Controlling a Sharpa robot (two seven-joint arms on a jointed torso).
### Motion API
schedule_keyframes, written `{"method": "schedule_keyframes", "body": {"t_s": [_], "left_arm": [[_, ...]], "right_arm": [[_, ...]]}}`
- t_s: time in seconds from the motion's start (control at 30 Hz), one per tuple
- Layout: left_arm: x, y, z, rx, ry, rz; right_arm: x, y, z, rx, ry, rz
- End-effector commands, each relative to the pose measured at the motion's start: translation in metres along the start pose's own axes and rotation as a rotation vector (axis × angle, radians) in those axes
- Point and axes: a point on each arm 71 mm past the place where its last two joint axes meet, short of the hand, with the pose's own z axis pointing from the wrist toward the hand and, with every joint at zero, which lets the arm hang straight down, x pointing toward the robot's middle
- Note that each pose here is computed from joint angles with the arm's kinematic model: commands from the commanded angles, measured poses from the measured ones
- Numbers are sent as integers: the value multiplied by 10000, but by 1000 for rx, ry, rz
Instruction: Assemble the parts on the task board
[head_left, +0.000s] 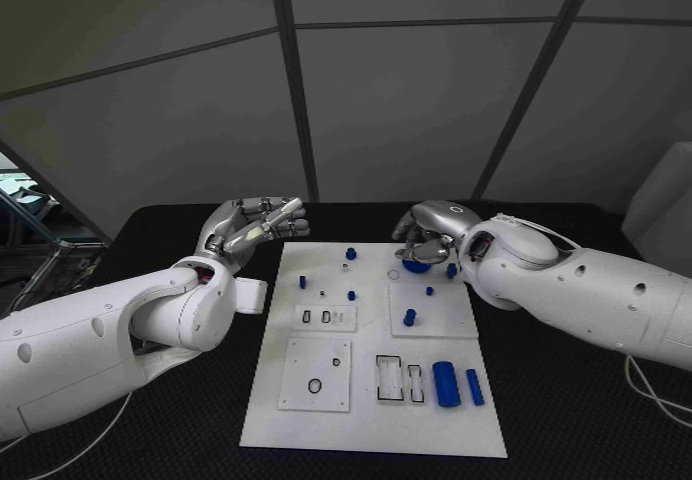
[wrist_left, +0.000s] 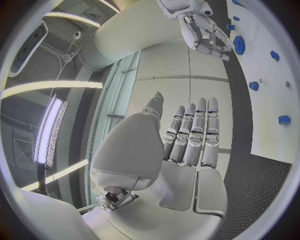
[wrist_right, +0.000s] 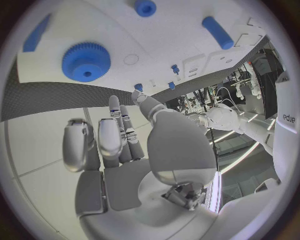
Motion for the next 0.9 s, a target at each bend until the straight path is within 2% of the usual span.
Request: {"method": "schedule_keyframes", "body": {"t_s": [0.03, 0.17, 0.33, 0.9], "left_arm": [[10, -9, 10, 4, 18, -4], [13, -2, 18, 3, 19, -5], [22, 6, 25, 2, 21, -6], [43, 19, 41, 0, 25, -9]], "right_arm": [[-40, -125, -113, 84, 21, 142], [-45, -290, -225, 143, 65, 164], [-32, -421, -254, 190, 91, 162], [79, -405, -58, 210, 139, 130]]}}
